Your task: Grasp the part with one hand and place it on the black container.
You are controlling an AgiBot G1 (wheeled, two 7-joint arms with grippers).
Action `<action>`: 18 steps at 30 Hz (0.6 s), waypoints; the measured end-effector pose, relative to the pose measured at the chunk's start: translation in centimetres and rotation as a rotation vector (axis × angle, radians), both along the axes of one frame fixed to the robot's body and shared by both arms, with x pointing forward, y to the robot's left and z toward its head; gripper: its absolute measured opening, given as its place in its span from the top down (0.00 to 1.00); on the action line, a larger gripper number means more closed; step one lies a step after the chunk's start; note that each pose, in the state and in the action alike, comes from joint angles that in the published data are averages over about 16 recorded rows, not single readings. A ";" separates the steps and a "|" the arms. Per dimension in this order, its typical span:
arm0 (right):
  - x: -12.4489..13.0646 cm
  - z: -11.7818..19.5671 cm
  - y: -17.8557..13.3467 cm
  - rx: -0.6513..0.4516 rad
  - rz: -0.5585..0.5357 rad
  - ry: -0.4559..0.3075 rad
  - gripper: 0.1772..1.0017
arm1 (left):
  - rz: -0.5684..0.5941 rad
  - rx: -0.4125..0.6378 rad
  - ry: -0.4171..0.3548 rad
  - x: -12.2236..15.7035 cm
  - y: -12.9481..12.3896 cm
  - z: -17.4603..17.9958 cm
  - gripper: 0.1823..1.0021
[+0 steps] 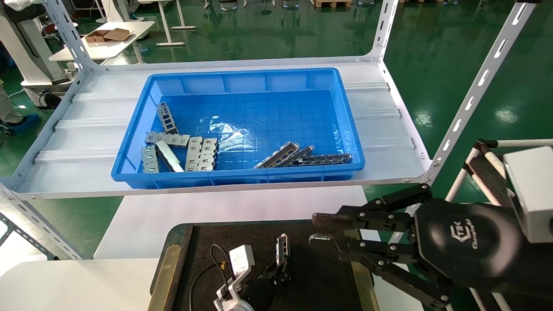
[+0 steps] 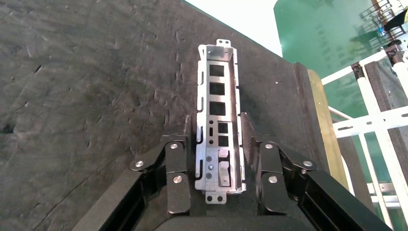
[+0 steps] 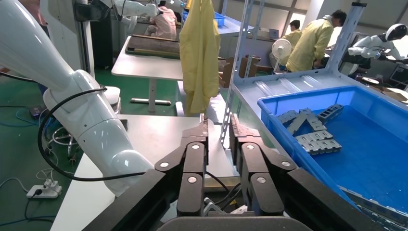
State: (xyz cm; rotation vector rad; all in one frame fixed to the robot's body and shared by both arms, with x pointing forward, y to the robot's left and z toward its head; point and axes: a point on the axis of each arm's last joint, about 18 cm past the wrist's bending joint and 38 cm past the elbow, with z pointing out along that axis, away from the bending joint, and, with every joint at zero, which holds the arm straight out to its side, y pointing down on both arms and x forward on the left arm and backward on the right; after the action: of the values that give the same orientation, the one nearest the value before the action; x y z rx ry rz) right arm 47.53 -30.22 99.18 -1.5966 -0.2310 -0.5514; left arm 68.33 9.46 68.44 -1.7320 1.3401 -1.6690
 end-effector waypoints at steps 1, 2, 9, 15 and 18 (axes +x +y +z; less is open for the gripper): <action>0.0 0.0 0.0 0.000 0.000 0.000 0.90 | 0.001 -0.001 0.001 0.0 0.0 0.0 0.72; 0.0 0.0 0.0 0.000 0.000 0.000 0.89 | 0.001 -0.002 0.002 0.0 -0.1 0.1 0.71; 0.0 0.0 0.0 0.000 0.000 0.000 0.76 | -0.004 -0.013 0.000 0.1 -0.4 0.9 0.60; 0.0 0.0 0.0 0.000 0.000 0.000 0.61 | -0.029 -0.015 -0.019 0.3 -0.7 2.2 0.47; 0.0 0.0 0.0 0.000 0.000 0.000 0.52 | -0.052 -0.006 -0.034 0.4 -0.7 3.0 0.39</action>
State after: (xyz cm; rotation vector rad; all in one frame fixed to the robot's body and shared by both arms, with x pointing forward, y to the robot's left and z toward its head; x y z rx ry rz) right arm 47.53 -30.22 99.18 -1.5966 -0.2310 -0.5514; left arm 68.70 8.77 71.41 -1.6776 1.3768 -1.7241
